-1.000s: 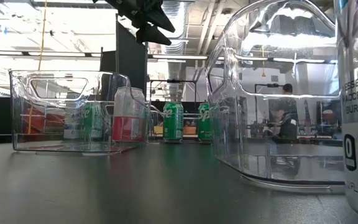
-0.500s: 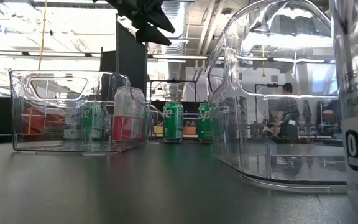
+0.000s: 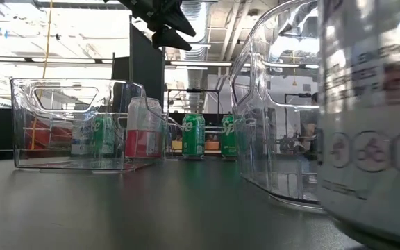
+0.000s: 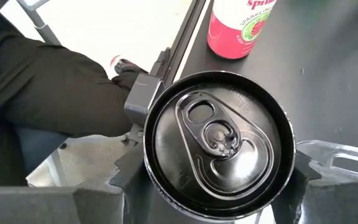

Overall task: Sort soda cans
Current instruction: Put the white soda can into the bottom transparent bin

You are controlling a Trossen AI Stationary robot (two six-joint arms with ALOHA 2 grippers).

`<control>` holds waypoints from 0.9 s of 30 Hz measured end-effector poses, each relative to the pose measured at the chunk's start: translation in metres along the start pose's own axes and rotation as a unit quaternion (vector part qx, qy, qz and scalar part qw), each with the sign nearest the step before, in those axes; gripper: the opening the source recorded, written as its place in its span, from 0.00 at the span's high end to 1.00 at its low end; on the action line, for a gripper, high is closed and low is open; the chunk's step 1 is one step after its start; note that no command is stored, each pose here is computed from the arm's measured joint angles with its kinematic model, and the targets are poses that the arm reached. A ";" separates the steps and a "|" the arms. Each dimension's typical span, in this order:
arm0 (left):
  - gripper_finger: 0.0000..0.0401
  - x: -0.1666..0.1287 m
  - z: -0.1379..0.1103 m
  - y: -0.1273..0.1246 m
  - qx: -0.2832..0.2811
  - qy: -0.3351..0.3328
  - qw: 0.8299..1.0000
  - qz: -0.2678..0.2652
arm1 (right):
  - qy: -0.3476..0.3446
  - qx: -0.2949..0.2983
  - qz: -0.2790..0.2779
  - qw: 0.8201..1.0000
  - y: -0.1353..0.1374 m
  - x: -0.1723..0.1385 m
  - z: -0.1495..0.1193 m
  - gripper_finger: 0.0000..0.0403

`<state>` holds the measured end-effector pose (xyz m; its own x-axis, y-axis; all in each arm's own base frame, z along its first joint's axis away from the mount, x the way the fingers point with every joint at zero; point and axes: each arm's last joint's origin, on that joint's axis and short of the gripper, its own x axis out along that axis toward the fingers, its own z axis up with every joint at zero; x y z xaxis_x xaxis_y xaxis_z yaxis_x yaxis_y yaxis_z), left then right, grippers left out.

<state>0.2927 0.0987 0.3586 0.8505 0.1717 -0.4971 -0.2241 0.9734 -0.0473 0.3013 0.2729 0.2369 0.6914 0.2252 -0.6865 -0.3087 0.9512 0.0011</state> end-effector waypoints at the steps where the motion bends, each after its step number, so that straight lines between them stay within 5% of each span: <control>1: 0.31 0.000 0.000 0.000 0.000 0.000 1.000 -0.001 | -0.001 -0.002 0.000 1.000 -0.001 -0.001 0.001 0.41; 11: 0.31 0.000 0.000 0.000 0.002 0.000 1.000 -0.001 | -0.053 -0.055 0.012 0.997 -0.002 -0.035 0.033 0.41; 27: 0.31 0.000 0.000 0.000 0.014 0.001 1.000 -0.001 | -0.041 -0.080 -0.040 0.995 -0.016 -0.130 0.066 0.41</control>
<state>0.2927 0.0983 0.3584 0.8500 0.1697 -0.4987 -0.2097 0.9775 -0.0248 0.2598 0.2424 0.3742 0.7664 0.1729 -0.6187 -0.3468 0.9221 -0.1719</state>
